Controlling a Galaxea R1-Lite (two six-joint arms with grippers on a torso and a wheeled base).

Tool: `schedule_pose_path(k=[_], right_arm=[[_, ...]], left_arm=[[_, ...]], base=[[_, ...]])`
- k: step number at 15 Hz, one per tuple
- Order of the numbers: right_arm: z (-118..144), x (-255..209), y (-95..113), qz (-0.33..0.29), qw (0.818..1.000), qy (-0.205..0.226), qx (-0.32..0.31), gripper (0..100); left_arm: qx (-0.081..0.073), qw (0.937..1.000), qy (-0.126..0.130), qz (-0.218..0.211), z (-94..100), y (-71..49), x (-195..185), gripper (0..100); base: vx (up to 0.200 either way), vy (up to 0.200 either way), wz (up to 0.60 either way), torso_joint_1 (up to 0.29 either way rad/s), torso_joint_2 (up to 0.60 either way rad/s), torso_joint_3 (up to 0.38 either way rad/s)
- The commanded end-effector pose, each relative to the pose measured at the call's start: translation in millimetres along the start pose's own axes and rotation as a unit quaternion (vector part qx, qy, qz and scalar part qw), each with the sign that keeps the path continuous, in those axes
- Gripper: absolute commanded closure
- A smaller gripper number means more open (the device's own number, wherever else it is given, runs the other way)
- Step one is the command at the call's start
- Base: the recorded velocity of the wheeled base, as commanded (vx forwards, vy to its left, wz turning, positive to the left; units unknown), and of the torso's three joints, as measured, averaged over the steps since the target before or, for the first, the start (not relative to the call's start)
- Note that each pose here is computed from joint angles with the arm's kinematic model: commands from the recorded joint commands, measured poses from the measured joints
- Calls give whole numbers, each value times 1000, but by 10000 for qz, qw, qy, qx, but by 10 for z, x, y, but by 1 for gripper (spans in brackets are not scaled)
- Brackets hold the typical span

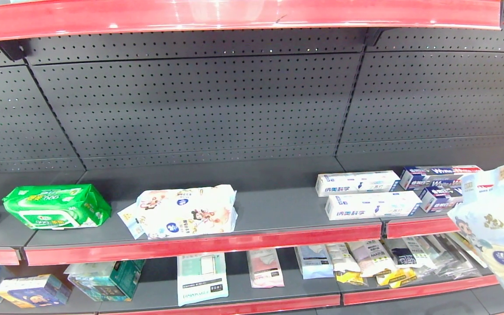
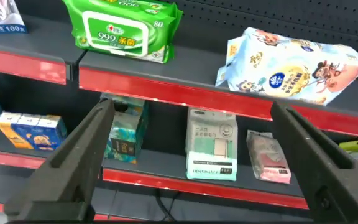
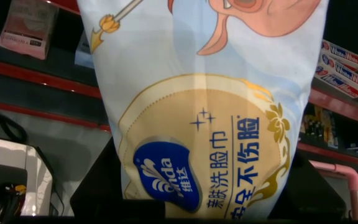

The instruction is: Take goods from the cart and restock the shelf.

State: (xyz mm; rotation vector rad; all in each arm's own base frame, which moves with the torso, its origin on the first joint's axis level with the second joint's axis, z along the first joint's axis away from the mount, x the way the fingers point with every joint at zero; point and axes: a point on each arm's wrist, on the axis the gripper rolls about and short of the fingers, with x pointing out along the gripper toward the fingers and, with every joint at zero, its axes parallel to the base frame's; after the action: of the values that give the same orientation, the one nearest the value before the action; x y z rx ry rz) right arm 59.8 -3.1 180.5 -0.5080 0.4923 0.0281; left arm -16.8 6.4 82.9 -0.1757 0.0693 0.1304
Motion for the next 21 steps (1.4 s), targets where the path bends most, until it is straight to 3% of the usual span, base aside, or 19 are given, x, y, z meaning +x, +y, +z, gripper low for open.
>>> schedule_pose_path(k=[1, 3, 4, 5, 7, 9, 10, 12, 16, 21], right_arm=[[-2, 8, 2, 6, 10000, 25, -3, 100], [-2, 8, 1, 7, 10000, 25, 8, 100], [-2, 8, 1, 7, 10000, 25, 8, 100], [-6, 10, 3, 10, 10000, 31, 8, 100], [-6, 10, 3, 10, 10000, 31, 8, 100], [-9, 11, 6, 20, 10000, 34, 4, 100], [-10, 9, 5, 10, 10000, 31, 8, 100], [-12, 3, 6, 7, 10000, 25, 16, 100], [-32, 17, 24, 62, 10000, 54, -37, 100], [-18, 13, 15, 45, 10000, 37, -24, 100]], left_arm=[[65, 10000, 23, -22, -2, -2, 4, 0], [194, 9998, 23, -69, 2, -4, 3, 0], [338, 9994, 17, -85, 2, -5, 2, 0], [941, 9938, 13, -586, 4, -29, 2, 0], [1446, 9795, -30, -1404, -17, -65, 8, 0], [1071, 9913, 248, -728, -54, -41, 27, 0], [758, 9969, 207, -106, -54, -50, 25, 0], [791, 9966, 95, 196, -63, -58, 11, 0], [890, 9959, 93, 148, -67, -59, 11, 0], [905, 9958, 94, 141, -67, -59, 11, 0]], base=[[0, 0, 0, 0, 0, 0], [0, 0, 0, 0, 0, 0], [0, 0, 0, 0, 0, 0], [0, 0, 0, 0, 0, 0], [0, 0, 0, 0, 0, 0], [0, 0, 0, 0, 0, 0], [0, 0, 0, 0, 0, 0], [0, 0, 0, 0, 0, 0], [0, 0, 0, 0, 0, 0], [0, 0, 600, 1, -4, 2]])
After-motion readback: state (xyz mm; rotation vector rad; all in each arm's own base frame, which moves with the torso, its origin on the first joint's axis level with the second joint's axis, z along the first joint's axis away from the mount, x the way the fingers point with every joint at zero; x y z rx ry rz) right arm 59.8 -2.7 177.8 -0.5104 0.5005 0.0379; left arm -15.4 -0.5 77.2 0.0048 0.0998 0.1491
